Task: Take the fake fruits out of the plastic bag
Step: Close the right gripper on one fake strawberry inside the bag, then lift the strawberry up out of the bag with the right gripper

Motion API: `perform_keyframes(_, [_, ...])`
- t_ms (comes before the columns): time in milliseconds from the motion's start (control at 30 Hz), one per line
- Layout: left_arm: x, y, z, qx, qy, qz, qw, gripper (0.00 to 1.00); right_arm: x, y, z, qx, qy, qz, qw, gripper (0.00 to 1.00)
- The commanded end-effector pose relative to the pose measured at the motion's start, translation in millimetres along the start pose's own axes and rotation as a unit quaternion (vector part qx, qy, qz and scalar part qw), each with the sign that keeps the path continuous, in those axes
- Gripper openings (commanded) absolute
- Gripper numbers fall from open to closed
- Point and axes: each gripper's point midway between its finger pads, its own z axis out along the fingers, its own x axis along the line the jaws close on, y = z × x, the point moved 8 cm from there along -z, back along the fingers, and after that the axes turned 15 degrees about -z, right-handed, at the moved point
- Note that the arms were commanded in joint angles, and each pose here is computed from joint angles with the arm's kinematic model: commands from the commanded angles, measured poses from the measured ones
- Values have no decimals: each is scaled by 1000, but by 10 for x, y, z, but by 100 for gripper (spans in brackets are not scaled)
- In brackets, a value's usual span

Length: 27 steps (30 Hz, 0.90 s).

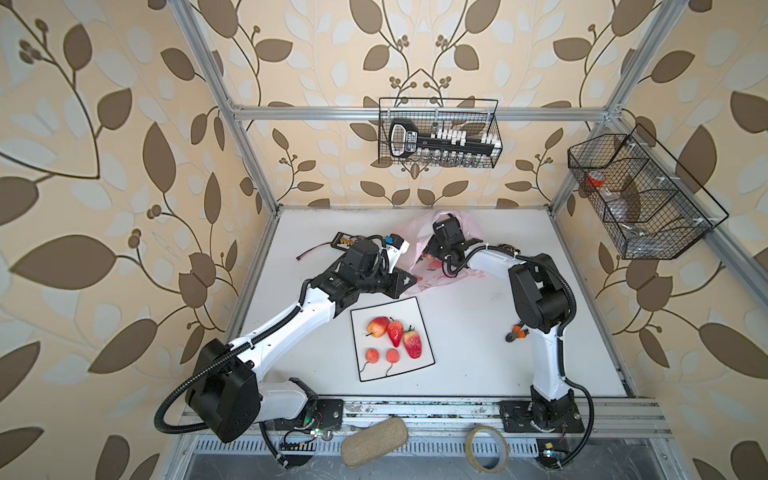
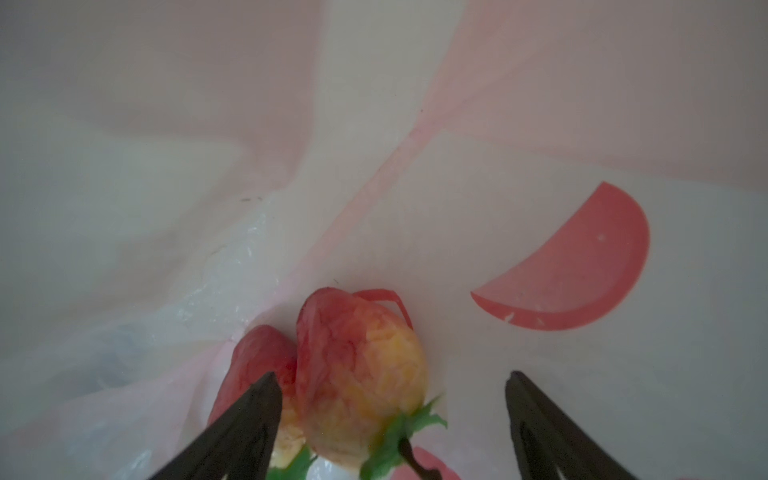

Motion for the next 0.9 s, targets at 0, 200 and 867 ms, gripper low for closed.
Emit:
perform_keyframes(0, [-130, -13, -37, 7, -29, 10, 1000, 0, 51, 39, 144, -3, 10, 25, 1000, 86])
perform_keyframes(200, [-140, 15, -47, 1, -23, 15, 1000, 0, 69, -51, 293, 27, 9, 28, 999, 82])
perform_keyframes(867, [19, 64, -57, -30, 61, 1, 998, 0, -53, -130, -122, 57, -16, -162, 985, 75])
